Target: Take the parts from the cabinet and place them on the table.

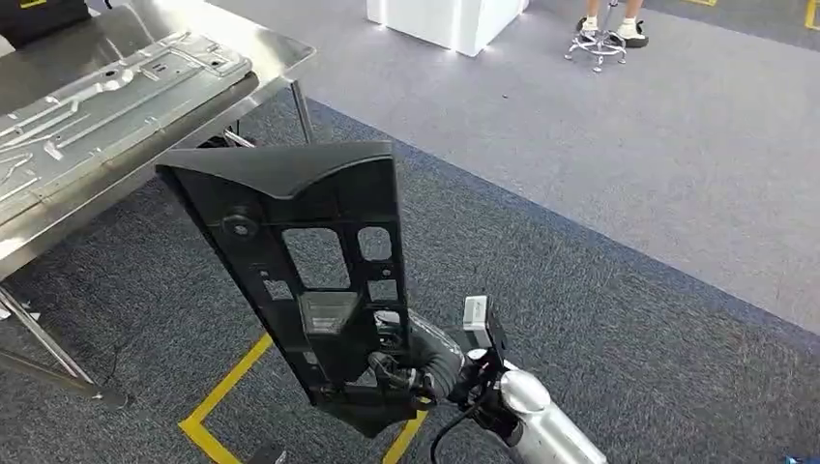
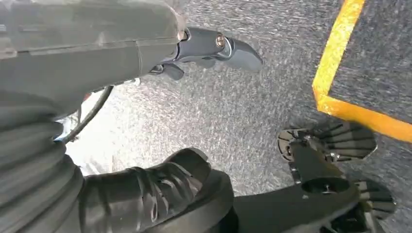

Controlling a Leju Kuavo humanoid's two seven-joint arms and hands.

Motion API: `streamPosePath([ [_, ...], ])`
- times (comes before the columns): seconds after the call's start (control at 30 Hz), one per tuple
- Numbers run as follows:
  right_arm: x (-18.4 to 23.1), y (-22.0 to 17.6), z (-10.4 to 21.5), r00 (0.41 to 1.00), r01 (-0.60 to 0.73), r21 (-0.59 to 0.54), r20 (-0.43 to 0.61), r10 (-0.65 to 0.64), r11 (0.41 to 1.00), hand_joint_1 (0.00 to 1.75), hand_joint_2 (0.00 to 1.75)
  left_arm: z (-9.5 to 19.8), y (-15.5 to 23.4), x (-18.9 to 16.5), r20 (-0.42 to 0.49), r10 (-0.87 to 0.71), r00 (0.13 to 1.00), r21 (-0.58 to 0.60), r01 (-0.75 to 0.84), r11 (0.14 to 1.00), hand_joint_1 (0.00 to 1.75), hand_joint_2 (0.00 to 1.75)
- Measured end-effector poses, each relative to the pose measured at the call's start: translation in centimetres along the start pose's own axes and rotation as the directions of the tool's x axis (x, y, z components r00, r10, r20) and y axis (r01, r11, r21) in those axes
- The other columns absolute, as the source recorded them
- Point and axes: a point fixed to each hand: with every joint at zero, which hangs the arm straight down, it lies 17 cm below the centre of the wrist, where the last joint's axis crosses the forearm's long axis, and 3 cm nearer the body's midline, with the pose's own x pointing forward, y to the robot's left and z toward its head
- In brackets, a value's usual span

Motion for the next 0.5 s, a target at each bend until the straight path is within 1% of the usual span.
streamPosePath([
  [0.5, -0.26, -0.27, 0.05, 1.000, 0.014, -0.012, -0.005, -0.014, 1.000, 1.75, 1.75, -0.06, 0.56, 0.07, -0.001, 0.007, 1.000, 0.010, -0.007, 1.000, 0.00, 1.75],
])
